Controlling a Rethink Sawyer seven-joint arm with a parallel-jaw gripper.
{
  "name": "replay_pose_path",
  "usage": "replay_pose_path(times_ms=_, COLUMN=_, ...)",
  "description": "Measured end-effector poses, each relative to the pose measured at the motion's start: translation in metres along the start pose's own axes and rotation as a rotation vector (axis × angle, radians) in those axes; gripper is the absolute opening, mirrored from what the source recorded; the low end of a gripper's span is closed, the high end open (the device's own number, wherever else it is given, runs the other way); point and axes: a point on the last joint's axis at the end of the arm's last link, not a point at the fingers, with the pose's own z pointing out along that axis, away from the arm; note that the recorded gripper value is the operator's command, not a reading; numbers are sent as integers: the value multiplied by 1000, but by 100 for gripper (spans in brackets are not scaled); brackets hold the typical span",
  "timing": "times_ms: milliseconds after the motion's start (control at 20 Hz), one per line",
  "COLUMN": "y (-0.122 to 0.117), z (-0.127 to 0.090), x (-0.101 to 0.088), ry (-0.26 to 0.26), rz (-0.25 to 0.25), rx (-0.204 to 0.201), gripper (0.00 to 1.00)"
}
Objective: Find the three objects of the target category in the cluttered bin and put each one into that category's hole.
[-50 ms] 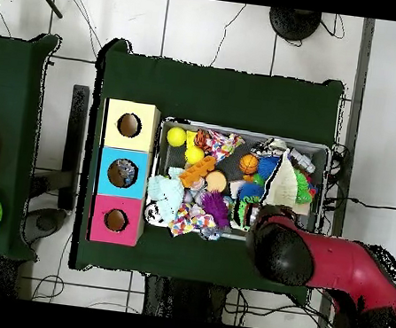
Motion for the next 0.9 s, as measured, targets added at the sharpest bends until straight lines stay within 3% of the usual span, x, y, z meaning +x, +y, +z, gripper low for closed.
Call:
replay_pose_path(times_ms=300, y=-20, z=-65, x=-11, ry=45, rz=55, rx=53, gripper=0)
replay_pose_path(times_ms=900, y=-7, z=-118, x=-34, ry=-14, rz=14, rx=87, gripper=0)
